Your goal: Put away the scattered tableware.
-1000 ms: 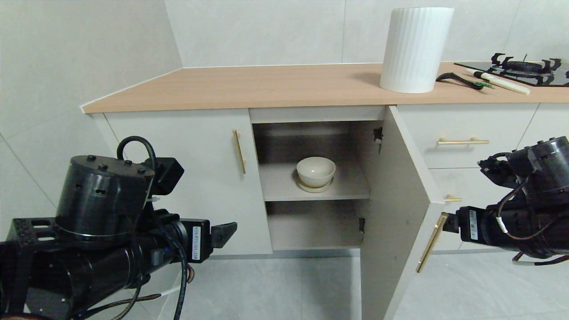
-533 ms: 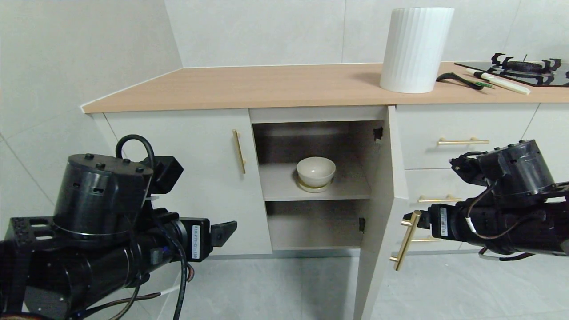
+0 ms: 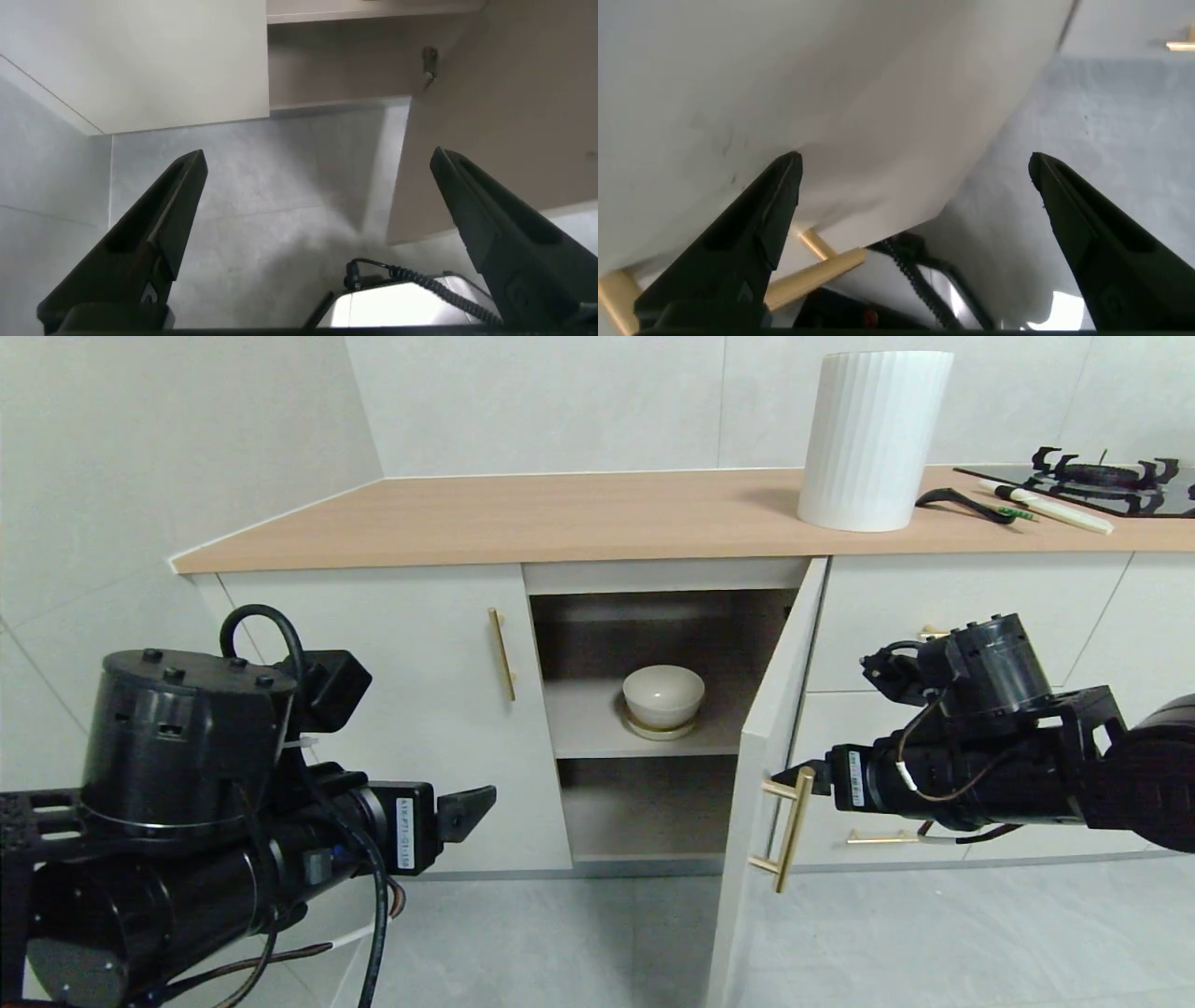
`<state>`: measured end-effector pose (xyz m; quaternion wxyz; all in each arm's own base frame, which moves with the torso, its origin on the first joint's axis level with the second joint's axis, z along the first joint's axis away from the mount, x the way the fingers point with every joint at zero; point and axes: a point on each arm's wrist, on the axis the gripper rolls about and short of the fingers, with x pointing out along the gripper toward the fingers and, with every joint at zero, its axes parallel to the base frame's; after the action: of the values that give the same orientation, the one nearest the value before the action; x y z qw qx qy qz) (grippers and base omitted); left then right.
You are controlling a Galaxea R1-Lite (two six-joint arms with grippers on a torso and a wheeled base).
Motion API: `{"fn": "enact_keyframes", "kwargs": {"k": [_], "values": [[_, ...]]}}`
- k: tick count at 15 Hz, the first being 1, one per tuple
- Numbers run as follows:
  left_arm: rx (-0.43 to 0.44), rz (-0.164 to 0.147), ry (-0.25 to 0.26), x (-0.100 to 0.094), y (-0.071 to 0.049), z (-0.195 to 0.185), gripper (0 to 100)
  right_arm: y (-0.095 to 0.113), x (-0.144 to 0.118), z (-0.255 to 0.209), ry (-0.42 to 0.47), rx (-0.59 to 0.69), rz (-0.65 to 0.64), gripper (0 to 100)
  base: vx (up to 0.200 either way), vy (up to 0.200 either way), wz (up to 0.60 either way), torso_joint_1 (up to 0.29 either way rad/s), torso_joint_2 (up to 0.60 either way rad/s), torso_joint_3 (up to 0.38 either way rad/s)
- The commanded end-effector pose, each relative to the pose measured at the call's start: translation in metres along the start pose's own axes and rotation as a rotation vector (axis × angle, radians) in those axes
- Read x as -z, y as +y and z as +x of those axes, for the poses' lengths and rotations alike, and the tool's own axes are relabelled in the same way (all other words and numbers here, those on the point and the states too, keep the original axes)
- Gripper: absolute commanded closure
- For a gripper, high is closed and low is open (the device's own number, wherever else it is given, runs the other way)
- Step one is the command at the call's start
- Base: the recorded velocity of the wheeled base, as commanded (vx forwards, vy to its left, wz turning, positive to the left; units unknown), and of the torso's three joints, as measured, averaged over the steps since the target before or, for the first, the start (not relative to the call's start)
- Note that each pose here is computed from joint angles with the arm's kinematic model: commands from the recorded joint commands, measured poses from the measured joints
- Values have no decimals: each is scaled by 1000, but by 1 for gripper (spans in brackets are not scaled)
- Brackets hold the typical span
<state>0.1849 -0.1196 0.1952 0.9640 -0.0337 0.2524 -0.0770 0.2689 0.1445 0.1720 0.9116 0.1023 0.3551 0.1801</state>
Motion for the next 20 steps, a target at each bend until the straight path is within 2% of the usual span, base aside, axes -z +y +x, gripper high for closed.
{"fn": "enact_keyframes", "kwargs": {"k": [1, 4, 7, 10, 12, 17, 20], "values": [[3, -3, -7, -1, 0, 0, 0, 8, -8, 18, 12, -44, -40, 0, 0, 0, 0, 0, 0, 0], [11, -14, -33, -3, -1, 1, 0, 16, -16, 32, 1, -61, -89, 0, 0, 0, 0, 0, 0, 0], [9, -14, -33, -2, -1, 0, 0, 25, -27, 49, -17, -79, -103, 0, 0, 0, 0, 0, 0, 0], [10, -19, -40, -1, -1, 3, 0, 29, -20, 69, -6, -80, -112, 0, 0, 0, 0, 0, 0, 0], [5, -19, -44, -1, -1, 4, 0, 29, -21, 78, -50, -96, -113, 0, 0, 0, 0, 0, 0, 0], [-27, -15, -56, -1, -1, 4, 0, 30, -20, 87, -63, -99, -103, 0, 0, 0, 0, 0, 0, 0], [-28, -14, -52, 0, -1, 4, 0, 33, -21, 96, -113, -104, -87, 0, 67, 0, 0, 2, 2, 1]]}}
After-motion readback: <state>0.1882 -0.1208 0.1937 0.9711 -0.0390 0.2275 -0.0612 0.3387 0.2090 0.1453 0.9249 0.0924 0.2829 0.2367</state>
